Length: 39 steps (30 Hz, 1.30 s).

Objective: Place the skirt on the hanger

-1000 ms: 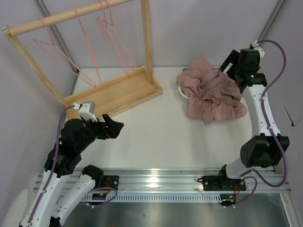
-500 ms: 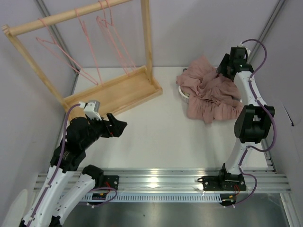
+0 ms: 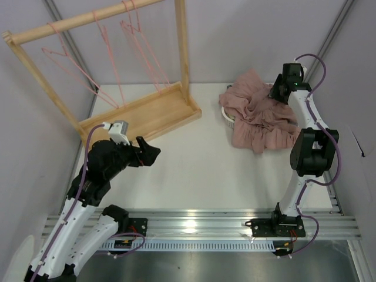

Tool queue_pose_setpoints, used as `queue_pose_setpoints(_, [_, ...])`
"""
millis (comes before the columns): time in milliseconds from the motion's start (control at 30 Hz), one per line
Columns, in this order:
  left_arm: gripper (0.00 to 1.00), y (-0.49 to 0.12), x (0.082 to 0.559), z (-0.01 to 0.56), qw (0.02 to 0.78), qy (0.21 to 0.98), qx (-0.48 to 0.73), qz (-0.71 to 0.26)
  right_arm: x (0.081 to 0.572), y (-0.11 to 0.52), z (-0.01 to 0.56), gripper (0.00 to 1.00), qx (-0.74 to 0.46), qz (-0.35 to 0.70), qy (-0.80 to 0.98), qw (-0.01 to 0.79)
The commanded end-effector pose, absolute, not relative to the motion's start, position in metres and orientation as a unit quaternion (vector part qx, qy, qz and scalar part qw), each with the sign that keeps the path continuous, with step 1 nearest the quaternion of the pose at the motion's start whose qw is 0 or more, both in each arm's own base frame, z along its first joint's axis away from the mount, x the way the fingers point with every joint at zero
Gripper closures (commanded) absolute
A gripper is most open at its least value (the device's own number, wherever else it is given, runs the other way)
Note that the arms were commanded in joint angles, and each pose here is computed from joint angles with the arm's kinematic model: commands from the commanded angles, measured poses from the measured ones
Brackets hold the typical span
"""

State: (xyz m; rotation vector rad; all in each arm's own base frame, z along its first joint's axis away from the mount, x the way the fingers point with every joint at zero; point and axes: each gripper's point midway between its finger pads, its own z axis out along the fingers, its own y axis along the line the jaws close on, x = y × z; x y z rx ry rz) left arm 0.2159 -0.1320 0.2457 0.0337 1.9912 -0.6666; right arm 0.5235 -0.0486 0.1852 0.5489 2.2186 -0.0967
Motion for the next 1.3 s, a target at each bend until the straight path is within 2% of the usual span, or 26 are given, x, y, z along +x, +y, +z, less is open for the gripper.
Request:
queue_pose_setpoints(0, [0.01, -0.139, 0.218, 0.258, 0.511, 0.807, 0.023, -0.296, 0.52, -0.044, 0.191, 0.41, 0.199, -0.046, 0.884, 0.421])
queue_pose_setpoints(100, [0.01, -0.14, 0.218, 0.256, 0.511, 0.806, 0.022, -0.298, 0.518, -0.043, 0.188, 0.78, 0.192, -0.054, 0.888, 0.415])
queue_pose_setpoints(133, [0.01, -0.139, 0.218, 0.258, 0.514, 0.804, 0.021, -0.298, 0.518, -0.043, 0.193, 0.97, 0.194, -0.053, 0.886, 0.418])
queue_pose_setpoints(167, [0.01, -0.14, 0.218, 0.259, 0.515, 0.803, 0.024, -0.299, 0.519, -0.042, 0.202, 1.0, 0.197, -0.05, 0.881, 0.427])
queue_pose_setpoints(333, [0.01, -0.152, 0.221, 0.271, 0.519, 0.789, 0.05, -0.324, 0.507, -0.033, 0.276, 1.0, 0.197, -0.032, 0.854, 0.481])
queue_pose_setpoints(533, [0.01, -0.172, 0.229, 0.276, 0.504, 0.787, 0.08, -0.346, 0.467, 0.013, 0.426, 1.0, 0.154, 0.008, 0.778, 0.609])
queue_pose_setpoints(633, [0.01, -0.179, 0.231, 0.277, 0.51, 0.776, 0.093, -0.359, 0.436, 0.044, 0.499, 1.0, 0.117, 0.041, 0.736, 0.665])
queue_pose_setpoints(800, [0.01, -0.19, 0.23, 0.268, 0.492, 0.773, 0.093, -0.39, 0.375, 0.126, 0.57, 1.0, 0.028, 0.137, 0.692, 0.708])
queue_pose_setpoints(933, [0.01, -0.188, 0.229, 0.274, 0.499, 0.77, 0.09, -0.388, 0.319, 0.185, 0.596, 1.0, -0.04, 0.222, 0.664, 0.713])
queue_pose_setpoints(1033, [0.01, -0.176, 0.232, 0.278, 0.511, 0.779, 0.075, -0.357, 0.286, 0.219, 0.589, 1.0, -0.085, 0.255, 0.67, 0.692])
queue_pose_setpoints(1200, [0.01, -0.155, 0.229, 0.284, 0.516, 0.799, 0.069, -0.3, 0.278, 0.235, 0.515, 1.0, -0.082, 0.229, 0.748, 0.618])
queue_pose_setpoints(1233, [0.01, -0.152, 0.227, 0.283, 0.514, 0.804, 0.071, -0.292, 0.284, 0.242, 0.47, 1.0, -0.087, 0.205, 0.782, 0.582])
queue_pose_setpoints(1267, [0.01, -0.148, 0.221, 0.285, 0.51, 0.808, 0.073, -0.285, 0.28, 0.238, 0.46, 1.0, -0.075, 0.211, 0.786, 0.577])
